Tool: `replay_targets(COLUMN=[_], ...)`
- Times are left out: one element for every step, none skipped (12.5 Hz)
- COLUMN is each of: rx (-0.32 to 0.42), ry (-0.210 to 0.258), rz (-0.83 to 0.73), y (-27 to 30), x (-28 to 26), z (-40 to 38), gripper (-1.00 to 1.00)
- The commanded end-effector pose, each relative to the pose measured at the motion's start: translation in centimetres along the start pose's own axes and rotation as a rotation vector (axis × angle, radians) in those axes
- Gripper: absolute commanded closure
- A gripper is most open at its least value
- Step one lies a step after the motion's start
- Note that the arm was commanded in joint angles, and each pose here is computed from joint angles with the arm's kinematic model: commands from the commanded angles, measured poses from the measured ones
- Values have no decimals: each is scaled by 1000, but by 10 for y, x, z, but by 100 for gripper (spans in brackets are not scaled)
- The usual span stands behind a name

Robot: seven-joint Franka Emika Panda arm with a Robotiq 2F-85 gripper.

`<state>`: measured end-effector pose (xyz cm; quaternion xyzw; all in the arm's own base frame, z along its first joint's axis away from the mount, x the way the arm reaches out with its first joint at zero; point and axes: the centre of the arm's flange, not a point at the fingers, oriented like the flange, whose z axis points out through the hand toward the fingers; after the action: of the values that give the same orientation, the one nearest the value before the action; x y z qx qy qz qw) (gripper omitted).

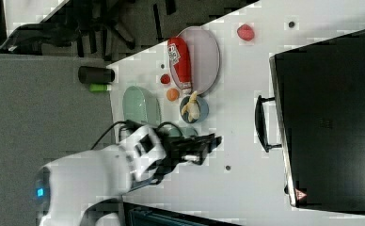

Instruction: Flap open oven.

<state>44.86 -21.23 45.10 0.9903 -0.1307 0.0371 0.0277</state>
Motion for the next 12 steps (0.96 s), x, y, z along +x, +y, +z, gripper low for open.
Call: replay_targets(rx=[-23, -34, -45, -55, -65, -72, -77, -83, -89, -95, -100, -105], ry=[3, 9, 19, 26, 25, 15, 1, -6, -10, -13, -16, -19], rz=[-118, -112, -106, -101, -96, -93, -96, -98, -101, -104, -109, -114], y=[22, 27, 32, 36, 39, 41, 41, 40, 40, 39, 37, 36], x=[10, 13, 17, 20, 22, 23, 23, 25, 26, 27, 28, 29], z=[30, 41, 50, 59, 69, 79, 89, 99, 107, 114, 121, 128], gripper=[65, 65, 65, 65, 65, 65, 65, 65, 65, 65, 65, 65])
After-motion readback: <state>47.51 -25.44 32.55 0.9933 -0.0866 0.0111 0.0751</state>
